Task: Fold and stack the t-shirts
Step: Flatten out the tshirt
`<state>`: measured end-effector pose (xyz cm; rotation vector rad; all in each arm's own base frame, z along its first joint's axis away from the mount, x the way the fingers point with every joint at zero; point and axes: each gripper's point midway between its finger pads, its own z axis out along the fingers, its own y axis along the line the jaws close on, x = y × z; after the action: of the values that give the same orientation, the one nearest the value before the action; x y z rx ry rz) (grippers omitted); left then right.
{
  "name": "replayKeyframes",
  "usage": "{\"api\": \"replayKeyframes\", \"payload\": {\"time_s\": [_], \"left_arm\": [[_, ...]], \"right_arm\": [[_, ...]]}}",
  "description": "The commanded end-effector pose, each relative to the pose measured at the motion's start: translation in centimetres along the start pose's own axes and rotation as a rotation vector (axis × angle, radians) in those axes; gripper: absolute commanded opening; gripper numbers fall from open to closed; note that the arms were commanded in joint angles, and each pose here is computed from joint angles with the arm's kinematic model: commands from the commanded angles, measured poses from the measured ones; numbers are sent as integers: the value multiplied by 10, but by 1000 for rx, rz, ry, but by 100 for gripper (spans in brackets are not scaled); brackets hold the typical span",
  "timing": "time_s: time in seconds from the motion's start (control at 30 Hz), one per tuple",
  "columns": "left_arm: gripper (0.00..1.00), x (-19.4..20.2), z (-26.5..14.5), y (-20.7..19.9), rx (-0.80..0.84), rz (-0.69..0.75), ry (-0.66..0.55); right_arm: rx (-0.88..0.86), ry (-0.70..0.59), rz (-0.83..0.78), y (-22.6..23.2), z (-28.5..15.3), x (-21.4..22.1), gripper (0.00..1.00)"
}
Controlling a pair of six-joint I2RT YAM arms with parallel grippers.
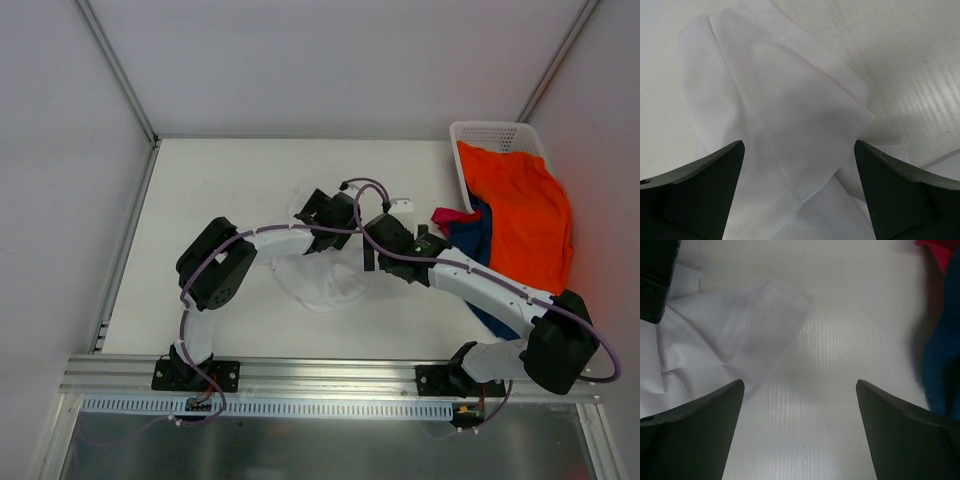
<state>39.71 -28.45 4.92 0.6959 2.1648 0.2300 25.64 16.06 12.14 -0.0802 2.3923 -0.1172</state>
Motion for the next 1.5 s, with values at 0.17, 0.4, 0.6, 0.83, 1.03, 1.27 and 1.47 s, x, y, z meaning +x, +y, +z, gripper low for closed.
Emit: {"api": "replayKeyframes", "payload": {"time_s": [0.17, 0.4, 0.6, 0.83, 1.03, 1.27, 1.47], "left_arm": [[94, -43, -20, -21, 20, 17, -95], [94, -36, -13, -28, 10, 37, -75], [94, -37, -14, -37, 37, 22, -79], [94, -38, -23, -59, 66, 43, -91], [94, -35, -26, -77, 75, 78, -95], [95, -29, -7, -76, 5, 138, -71], [95, -26, 5, -71, -56, 162, -52]], "right_arm": [[-8, 2, 6, 5, 5, -1, 99], [3, 5, -5, 3, 8, 0, 99], [7, 14, -11, 4, 12, 3, 100], [9, 24, -20, 5, 16, 4, 99], [12, 24, -15, 4, 17, 6, 99], [15, 33, -16, 1, 19, 13, 99], [26, 40, -23, -3, 22, 19, 99]]}}
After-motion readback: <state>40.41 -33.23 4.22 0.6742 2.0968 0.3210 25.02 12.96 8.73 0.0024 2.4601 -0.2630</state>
